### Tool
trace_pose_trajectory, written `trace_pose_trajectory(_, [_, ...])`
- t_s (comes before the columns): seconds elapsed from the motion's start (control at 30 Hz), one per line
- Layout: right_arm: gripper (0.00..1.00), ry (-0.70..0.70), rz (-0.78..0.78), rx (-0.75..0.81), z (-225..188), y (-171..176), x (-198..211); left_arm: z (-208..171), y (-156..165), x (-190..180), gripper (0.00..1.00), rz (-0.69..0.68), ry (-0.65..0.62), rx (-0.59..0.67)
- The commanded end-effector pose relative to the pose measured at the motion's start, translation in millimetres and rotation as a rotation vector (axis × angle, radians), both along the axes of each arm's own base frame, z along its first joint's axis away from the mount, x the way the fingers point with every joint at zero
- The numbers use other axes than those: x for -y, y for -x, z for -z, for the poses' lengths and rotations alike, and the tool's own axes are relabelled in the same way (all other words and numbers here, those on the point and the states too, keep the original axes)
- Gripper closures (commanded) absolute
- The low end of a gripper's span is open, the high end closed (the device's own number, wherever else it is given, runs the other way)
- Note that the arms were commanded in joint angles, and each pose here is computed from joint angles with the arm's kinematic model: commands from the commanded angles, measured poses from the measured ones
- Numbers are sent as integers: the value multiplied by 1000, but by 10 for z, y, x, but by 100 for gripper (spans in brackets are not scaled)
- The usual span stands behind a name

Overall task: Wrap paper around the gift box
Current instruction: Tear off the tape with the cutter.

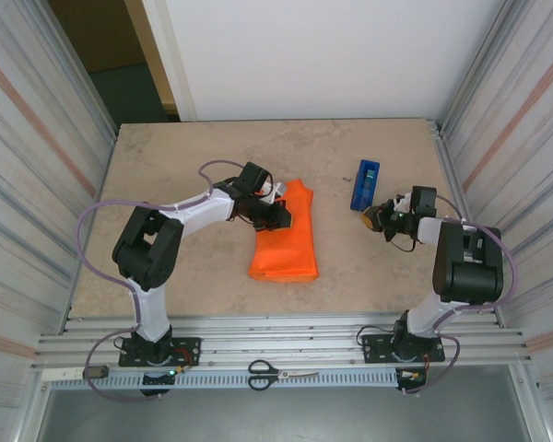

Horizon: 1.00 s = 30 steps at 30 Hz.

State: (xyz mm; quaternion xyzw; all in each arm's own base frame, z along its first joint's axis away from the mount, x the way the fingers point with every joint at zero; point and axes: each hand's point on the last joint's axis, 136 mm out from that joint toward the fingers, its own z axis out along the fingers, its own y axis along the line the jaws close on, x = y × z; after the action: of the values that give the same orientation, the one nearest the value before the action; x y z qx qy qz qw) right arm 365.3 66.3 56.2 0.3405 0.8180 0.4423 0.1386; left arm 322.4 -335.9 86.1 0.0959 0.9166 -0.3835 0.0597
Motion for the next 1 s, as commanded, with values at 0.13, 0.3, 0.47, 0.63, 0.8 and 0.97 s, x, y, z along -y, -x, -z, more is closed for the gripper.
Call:
trace_pose_trajectory(0.13, [100,32,-9,-145,405,195,116,679,253,-225,100,-1,-175,-115])
trace_pose_trajectory(0.3, [100,35,-15,-150,424,178,158,677,255,-224,100,0,-176,-115])
trace_pose_trajectory(0.47, [100,35,-24,-161,429,170,204,693,265,-234,100,2,-180,-117])
trace_pose_trajectory(0.63, [100,2,-37,-174,442,150,200,699,270,-235,100,1,-180,-119])
trace_pose_trajectory(0.8, [100,1,-46,-157,367,134,203,688,265,-235,100,0,-180,-115])
trace_pose_trajectory(0.97, [100,22,-58,-188,422,185,244,701,270,-234,100,1,-181,-119])
